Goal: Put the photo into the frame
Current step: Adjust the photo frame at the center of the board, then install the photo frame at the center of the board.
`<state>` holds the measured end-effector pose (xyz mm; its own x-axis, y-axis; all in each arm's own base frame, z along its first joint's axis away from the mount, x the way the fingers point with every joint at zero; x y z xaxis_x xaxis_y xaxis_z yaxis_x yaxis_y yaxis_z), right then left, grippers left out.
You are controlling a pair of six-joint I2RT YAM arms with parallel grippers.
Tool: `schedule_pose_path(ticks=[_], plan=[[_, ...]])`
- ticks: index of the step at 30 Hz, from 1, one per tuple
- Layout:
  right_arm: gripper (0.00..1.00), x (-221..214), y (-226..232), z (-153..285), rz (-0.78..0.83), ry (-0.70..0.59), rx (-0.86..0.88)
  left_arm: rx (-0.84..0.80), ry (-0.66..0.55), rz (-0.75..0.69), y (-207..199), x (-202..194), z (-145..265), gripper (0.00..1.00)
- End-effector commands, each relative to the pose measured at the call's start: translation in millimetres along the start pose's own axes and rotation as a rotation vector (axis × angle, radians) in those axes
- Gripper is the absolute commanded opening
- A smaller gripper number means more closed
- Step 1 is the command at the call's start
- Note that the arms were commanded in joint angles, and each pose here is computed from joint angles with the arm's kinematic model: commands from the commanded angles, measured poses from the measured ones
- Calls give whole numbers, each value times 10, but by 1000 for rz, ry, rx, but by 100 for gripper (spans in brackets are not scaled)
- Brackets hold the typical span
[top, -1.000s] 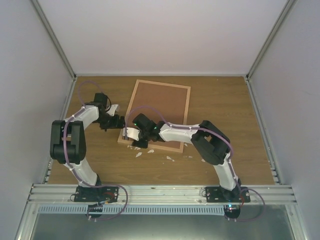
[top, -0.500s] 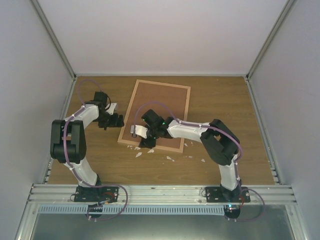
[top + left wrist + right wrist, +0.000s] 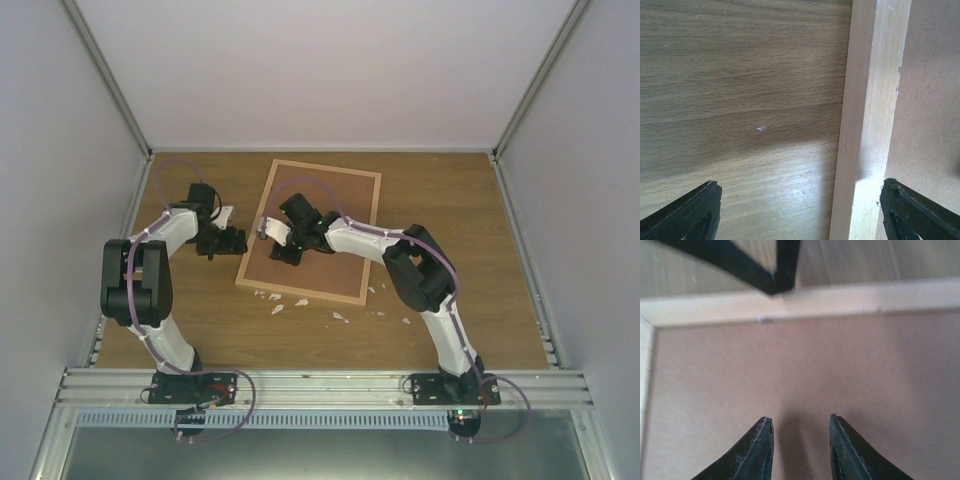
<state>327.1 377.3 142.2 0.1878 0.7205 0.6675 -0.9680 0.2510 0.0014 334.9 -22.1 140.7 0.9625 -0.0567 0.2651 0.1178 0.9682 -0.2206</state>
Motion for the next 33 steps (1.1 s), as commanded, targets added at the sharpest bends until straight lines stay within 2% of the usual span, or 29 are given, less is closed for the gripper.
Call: schedule_pose_path(ticks=[1, 16, 33], plan=[[33, -256, 9, -232, -32, 71, 7, -18, -18, -15, -48, 41, -56, 87], [32, -772, 34, -404, 11, 225, -75, -1, 9, -29, -94, -33, -122, 87], [32, -815, 8, -408, 1, 234, -78, 14, 54, -54, -106, -167, -225, 85]])
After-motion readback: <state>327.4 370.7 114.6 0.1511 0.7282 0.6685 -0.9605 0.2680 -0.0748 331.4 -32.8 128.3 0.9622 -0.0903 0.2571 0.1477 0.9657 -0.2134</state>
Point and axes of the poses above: each gripper's point midway between its finger pads, its own z axis back along the fingers, its own y axis along the line the jaws close on, x = y × z, the point moved 10 cm from there along z, back along the fingers, and after that the axes turned 2 degrees about -z, right-handed, at the moved point
